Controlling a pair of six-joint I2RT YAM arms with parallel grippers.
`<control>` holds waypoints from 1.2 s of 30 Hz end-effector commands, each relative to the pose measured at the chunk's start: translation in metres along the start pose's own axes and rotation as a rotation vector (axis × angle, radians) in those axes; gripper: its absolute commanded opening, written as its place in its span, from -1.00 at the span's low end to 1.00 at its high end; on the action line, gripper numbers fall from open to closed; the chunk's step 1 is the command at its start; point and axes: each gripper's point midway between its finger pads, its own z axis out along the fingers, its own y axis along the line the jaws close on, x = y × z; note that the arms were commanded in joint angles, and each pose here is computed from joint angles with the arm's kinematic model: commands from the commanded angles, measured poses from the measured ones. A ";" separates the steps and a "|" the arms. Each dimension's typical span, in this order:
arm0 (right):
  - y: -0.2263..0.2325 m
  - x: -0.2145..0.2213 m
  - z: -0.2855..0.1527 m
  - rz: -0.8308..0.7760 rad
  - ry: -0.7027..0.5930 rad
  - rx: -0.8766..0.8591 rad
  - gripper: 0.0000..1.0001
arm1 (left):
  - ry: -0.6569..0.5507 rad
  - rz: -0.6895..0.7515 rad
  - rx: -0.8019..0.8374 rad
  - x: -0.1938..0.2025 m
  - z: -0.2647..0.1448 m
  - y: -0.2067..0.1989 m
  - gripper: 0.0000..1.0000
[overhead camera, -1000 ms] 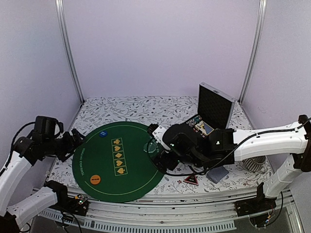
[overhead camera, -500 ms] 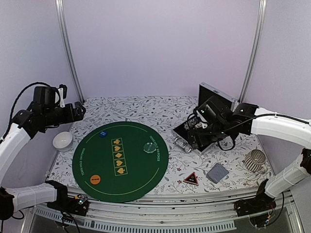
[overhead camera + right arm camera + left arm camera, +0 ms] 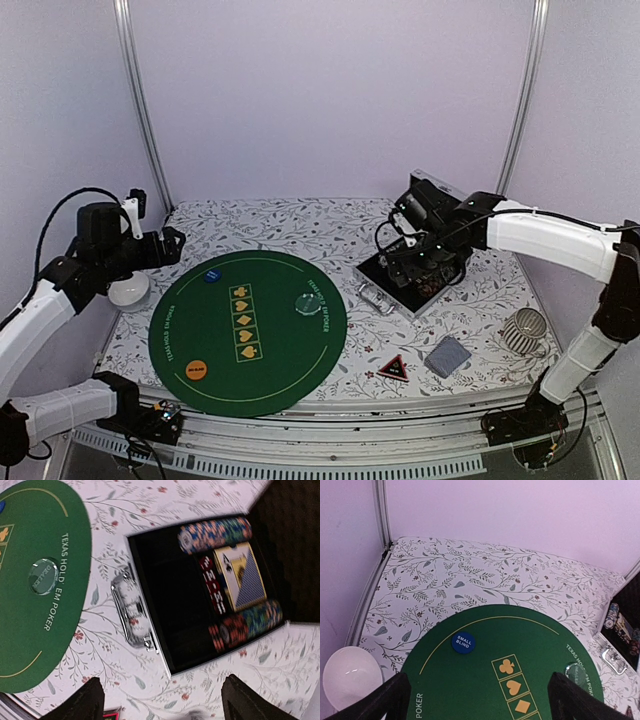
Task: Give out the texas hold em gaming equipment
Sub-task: Pick up the pile of poker chips from the chip case.
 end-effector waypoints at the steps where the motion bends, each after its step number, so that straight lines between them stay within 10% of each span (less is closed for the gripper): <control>1: -0.007 -0.051 0.034 -0.151 -0.039 0.025 0.47 | -0.118 0.013 -0.017 -0.017 -0.003 0.004 0.96; 15: -0.039 -0.079 0.162 -0.347 0.094 0.290 0.37 | -0.071 0.038 -0.007 -0.004 0.007 0.005 0.96; 36: -0.054 -0.063 0.202 -0.399 0.173 0.419 -0.14 | -0.042 0.021 0.019 0.001 0.014 0.004 0.96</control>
